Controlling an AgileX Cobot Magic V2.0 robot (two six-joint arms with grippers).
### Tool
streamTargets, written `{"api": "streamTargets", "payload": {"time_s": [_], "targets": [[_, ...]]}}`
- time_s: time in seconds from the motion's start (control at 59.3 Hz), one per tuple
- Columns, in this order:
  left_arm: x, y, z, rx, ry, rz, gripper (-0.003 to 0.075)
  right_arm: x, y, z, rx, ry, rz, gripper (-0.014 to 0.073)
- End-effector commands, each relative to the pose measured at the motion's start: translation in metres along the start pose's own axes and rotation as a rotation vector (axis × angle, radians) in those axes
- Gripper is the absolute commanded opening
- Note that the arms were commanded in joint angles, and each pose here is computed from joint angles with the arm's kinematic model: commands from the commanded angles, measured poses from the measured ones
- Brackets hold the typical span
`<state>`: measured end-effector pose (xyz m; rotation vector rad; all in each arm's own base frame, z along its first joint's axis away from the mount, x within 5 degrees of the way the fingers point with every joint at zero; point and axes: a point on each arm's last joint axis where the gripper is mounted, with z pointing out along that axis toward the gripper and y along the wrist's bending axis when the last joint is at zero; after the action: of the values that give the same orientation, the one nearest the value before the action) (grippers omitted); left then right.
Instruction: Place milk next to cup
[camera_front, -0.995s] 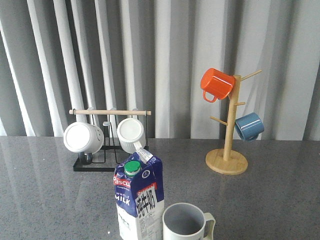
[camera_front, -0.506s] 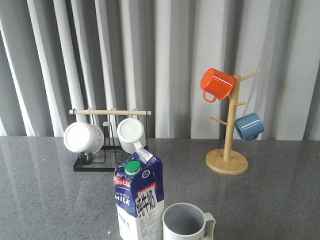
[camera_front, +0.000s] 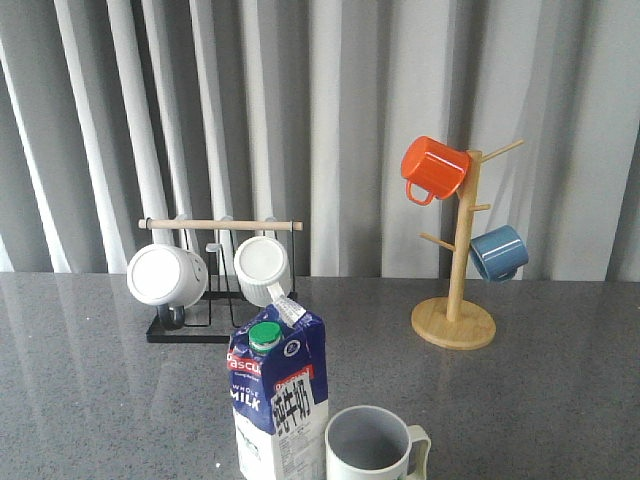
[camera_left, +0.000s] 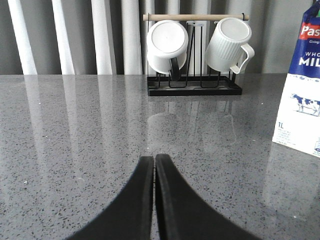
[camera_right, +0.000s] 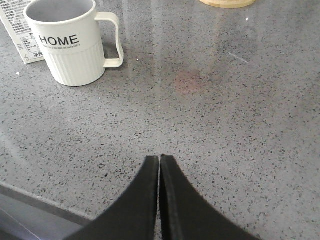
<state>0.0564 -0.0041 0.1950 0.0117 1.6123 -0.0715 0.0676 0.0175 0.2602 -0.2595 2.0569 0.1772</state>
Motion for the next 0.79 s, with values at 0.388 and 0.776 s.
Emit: {"api": "streamTargets", "payload": {"time_s": [0.388, 0.776], "targets": [[-0.013, 0.001, -0.002, -0.016, -0.101, -0.016, -0.0007, -0.014, 0.0, -0.004, -0.001, -0.086, -0.002, -0.0006], [-0.013, 0.001, -0.002, -0.016, -0.101, -0.016, -0.0007, 0.021, -0.006, 0.013, 0.071, -0.299, 0.07, -0.0006]]}}
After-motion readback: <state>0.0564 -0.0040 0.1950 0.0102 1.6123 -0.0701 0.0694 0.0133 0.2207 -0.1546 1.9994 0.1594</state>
